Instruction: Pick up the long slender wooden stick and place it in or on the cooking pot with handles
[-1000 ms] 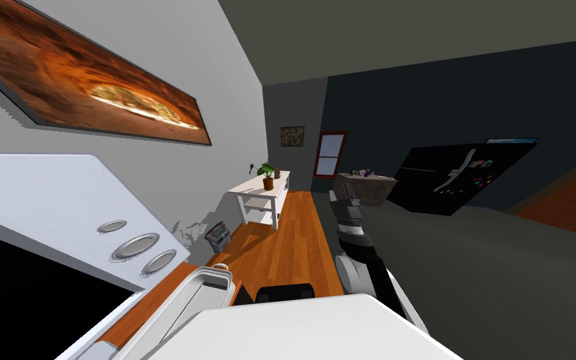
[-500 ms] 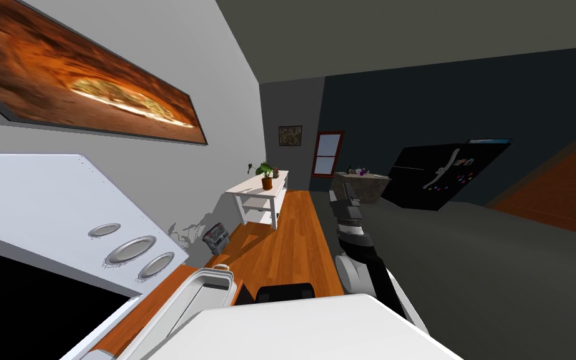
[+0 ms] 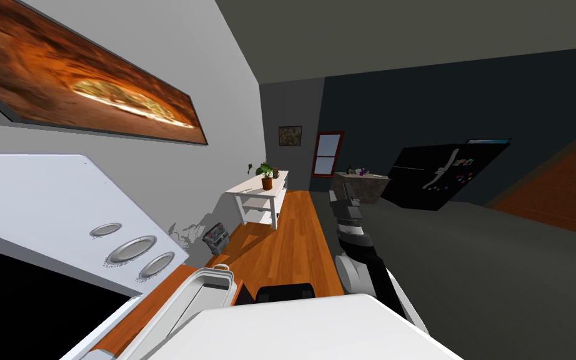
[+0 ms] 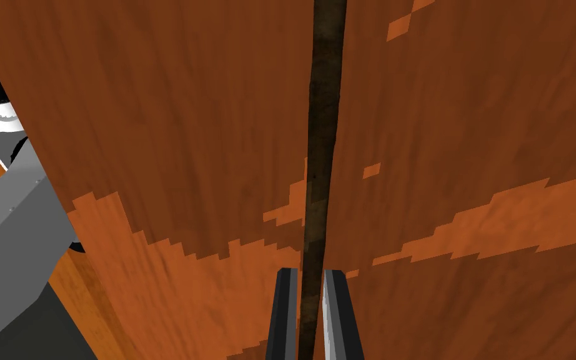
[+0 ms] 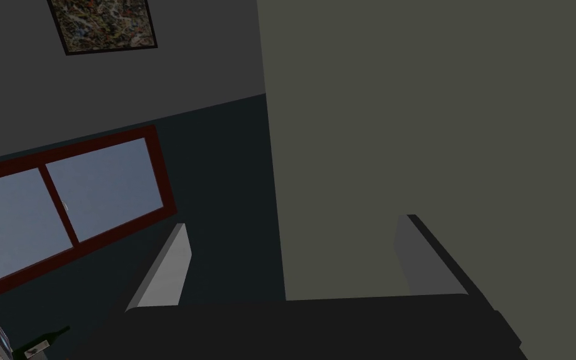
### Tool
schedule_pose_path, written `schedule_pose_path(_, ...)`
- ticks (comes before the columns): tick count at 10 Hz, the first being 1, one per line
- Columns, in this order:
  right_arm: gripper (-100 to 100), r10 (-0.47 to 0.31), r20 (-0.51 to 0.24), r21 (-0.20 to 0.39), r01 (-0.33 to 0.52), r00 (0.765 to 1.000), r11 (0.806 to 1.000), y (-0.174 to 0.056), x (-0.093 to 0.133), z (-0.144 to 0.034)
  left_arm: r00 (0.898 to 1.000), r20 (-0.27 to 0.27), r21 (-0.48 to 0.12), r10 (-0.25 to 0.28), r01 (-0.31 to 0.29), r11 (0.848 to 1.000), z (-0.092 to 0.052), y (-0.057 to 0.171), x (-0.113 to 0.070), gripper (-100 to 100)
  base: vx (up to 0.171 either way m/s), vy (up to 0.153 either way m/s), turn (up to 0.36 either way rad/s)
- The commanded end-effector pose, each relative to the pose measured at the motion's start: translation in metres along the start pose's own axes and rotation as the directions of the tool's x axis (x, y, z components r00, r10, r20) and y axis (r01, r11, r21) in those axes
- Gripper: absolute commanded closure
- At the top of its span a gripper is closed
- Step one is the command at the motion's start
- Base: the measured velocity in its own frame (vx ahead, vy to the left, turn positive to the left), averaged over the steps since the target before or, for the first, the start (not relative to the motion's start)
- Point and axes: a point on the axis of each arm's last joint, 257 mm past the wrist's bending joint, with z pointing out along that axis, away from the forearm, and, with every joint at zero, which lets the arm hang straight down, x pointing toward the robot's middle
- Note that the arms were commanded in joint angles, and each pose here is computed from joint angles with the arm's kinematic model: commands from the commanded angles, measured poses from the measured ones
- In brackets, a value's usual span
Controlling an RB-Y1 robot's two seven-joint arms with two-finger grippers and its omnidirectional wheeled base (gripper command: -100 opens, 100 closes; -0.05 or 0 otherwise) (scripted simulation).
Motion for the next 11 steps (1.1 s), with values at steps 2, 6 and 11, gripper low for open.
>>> schedule_pose_path(2,0,0.0,0.0,0.0,0.0,1.0,1.0,0.0,0.0,0.0,1.0,0.0,-0.001,0.003,-0.003,1.0,-0.006,0.004,0.001,100,0.009,-0.009,0.038)
schedule_pose_path(6,0,0.0,0.0,0.0,0.0,1.0,1.0,0.0,0.0,0.0,1.0,-0.002,-0.003,0.013,-0.013,1.0,-0.017,0.015,0.006,100,0.025,-0.031,0.065)
schedule_pose_path(11,0,0.0,0.0,0.0,0.0,1.0,1.0,0.0,0.0,0.0,0.995,-0.071,-0.079,-0.068,0.063,0.995,-0.068,0.068,0.047,100,0.083,-0.154,0.086)
